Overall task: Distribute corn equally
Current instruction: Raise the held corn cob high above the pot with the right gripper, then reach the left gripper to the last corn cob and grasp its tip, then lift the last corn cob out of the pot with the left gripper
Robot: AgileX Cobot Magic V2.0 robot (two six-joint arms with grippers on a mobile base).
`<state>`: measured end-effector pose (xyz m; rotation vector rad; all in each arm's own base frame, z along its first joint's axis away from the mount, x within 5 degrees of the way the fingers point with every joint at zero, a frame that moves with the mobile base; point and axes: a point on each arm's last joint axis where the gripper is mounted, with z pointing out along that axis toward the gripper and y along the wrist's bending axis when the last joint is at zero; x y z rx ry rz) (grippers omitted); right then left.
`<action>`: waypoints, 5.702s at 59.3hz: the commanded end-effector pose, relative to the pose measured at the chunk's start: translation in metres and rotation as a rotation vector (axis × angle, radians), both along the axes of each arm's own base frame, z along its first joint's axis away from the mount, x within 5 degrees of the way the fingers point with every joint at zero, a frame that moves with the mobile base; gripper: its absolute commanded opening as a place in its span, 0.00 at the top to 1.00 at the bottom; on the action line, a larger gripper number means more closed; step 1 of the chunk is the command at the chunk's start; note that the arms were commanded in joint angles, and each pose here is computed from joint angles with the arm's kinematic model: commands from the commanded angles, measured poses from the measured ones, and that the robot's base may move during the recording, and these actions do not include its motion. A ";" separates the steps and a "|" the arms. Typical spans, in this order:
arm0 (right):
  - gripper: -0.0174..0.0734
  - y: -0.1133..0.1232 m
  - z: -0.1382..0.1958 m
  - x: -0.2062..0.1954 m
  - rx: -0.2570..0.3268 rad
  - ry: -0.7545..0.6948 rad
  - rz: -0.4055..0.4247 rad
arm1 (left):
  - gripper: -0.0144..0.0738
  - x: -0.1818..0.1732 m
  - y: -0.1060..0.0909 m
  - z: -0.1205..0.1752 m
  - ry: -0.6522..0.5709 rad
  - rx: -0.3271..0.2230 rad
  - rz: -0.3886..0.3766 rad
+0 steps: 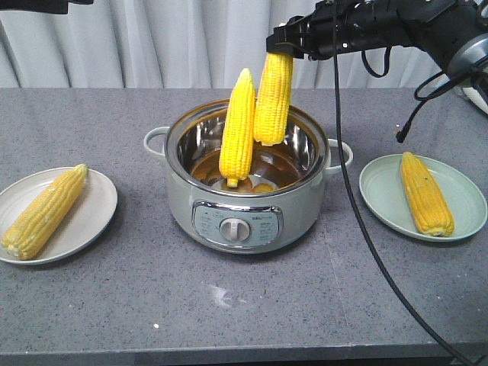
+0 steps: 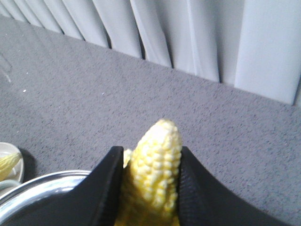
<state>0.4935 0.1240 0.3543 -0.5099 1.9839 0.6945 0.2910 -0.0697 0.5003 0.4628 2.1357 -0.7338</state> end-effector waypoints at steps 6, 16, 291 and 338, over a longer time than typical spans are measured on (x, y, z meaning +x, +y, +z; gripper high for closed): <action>0.81 -0.008 0.054 -0.016 0.060 -0.158 -0.047 | 0.45 -0.014 -0.002 0.018 -0.061 -0.047 -0.015; 0.81 -0.011 0.067 -0.019 0.058 -0.224 -0.076 | 0.45 -0.013 -0.002 0.017 -0.059 -0.047 -0.015; 0.81 -0.086 0.255 -0.324 -0.376 -0.404 -0.301 | 0.85 0.129 -0.162 -0.165 0.121 -0.148 -0.208; 0.81 -0.063 0.255 -0.322 -0.205 -0.384 -0.097 | 0.85 -0.038 -0.062 0.049 -0.443 -0.071 -0.162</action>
